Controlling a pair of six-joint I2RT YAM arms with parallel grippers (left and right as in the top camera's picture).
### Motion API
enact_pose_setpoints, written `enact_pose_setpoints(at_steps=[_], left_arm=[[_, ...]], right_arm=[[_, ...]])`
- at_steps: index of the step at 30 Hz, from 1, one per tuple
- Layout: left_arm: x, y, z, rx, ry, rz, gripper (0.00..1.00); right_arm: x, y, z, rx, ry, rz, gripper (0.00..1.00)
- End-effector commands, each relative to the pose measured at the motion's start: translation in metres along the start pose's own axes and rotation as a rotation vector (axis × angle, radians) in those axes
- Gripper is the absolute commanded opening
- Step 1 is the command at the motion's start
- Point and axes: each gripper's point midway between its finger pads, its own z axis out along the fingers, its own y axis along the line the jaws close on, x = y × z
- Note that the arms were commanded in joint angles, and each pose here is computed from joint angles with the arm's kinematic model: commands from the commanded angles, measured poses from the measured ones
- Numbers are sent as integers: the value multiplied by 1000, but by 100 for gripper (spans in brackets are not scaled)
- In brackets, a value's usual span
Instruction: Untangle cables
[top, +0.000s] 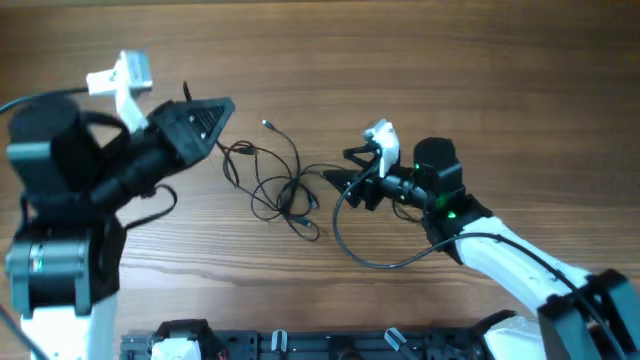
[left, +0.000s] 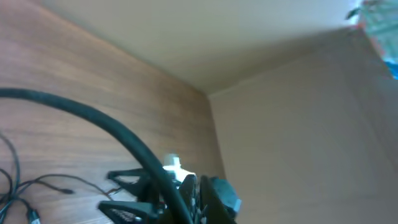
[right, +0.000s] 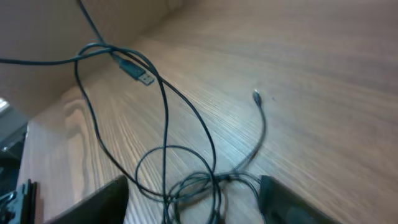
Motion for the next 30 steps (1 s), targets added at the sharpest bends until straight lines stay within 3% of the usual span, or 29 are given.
enact_pose_setpoints(at_steps=[1,11,14,19,25,26,27,28,30], left_arm=[[7,-29,-21,68,-24,83,4],[10,-32,-24,72,-26,33,4],[10,-32,-24,72,-26,33,4],[10,-32,-24,72,-26,28,4],[6,-29,-24,54,-44,-22,4],[6,-28,-24,52,-46,-21,4],[6,-28,-24,52,-46,-21,4],[5,-27,-24,45,-53,-22,4],[-2,-21,-25,11,-91,-23,4]], right_arm=[[17,30,24,-145,29,8,62],[37,60,57,-248,10,15,63],[37,90,57,-349,8,-17,73],[47,97,70,-274,2,-82,90],[45,108,106,-290,10,-148,89],[44,110,117,-298,17,-150,85],[41,118,124,-344,24,-155,72],[39,129,124,-401,28,-163,54],[39,144,119,-496,48,-168,4]])
